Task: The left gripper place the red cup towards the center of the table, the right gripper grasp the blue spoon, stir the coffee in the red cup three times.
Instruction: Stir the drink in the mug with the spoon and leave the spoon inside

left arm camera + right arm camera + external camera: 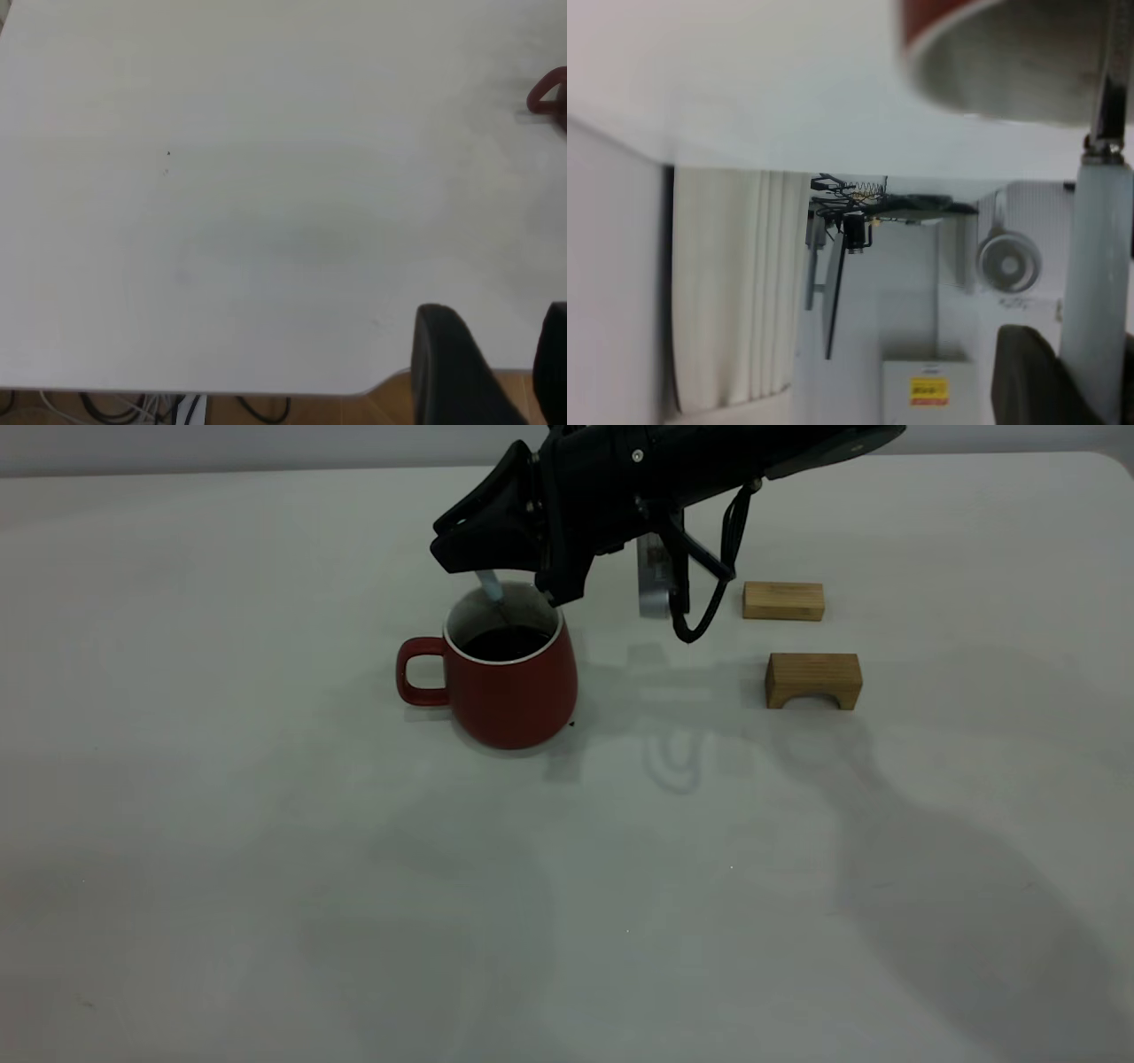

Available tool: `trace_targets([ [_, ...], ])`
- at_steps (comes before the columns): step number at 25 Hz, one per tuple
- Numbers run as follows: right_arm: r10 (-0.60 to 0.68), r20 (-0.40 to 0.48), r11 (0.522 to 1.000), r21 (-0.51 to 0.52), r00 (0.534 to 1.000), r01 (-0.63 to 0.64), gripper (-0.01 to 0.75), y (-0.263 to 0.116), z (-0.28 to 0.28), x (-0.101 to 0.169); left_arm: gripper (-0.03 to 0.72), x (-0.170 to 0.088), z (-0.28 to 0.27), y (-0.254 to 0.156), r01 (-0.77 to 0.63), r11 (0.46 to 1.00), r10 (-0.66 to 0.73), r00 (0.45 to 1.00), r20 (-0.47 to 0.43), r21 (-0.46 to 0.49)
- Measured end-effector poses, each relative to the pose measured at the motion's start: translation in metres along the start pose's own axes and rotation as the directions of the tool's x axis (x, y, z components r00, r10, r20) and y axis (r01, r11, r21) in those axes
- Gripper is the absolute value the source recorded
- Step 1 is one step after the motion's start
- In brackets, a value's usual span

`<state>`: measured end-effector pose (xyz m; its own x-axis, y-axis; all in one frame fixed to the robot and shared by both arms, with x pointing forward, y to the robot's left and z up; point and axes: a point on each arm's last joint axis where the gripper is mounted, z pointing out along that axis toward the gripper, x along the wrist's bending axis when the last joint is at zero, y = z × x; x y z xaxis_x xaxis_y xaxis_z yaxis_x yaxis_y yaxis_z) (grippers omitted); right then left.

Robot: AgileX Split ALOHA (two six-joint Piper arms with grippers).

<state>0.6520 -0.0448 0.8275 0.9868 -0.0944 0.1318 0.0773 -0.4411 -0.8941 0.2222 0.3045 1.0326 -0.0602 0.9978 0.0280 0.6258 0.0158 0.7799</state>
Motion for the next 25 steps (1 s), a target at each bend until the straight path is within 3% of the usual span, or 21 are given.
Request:
trace_targets([
  [6,0.085,0.063,0.995,0.047,0.994,-0.088,0.135,-0.0044,0.0038,-0.0078,0.31,0.0,0.0,0.0,0.0,1.0,0.0,1.0,0.0,0.0],
  [16,0.083,0.055,0.995,0.052,0.995,-0.086,0.137,-0.0017,-0.0008,-0.0041,0.31,0.0,0.0,0.0,0.0,1.0,0.0,1.0,0.0,0.0],
  [19,-0.013,0.06,0.999,0.046,0.998,0.01,0.179,0.0001,-0.0022,-0.0042,0.31,0.0,0.0,0.0,0.0,1.0,0.0,1.0,0.0,0.0],
  [21,-0.124,0.057,0.991,0.051,0.991,0.122,0.247,0.0005,-0.0027,-0.0041,0.31,0.0,0.0,0.0,0.0,1.0,0.0,1.0,0.0,0.0],
  [25,-0.357,0.052,0.933,0.073,0.933,0.353,0.377,-0.002,-0.0036,-0.0048,0.31,0.0,0.0,0.0,0.0,1.0,0.0,1.0,0.0,0.0],
])
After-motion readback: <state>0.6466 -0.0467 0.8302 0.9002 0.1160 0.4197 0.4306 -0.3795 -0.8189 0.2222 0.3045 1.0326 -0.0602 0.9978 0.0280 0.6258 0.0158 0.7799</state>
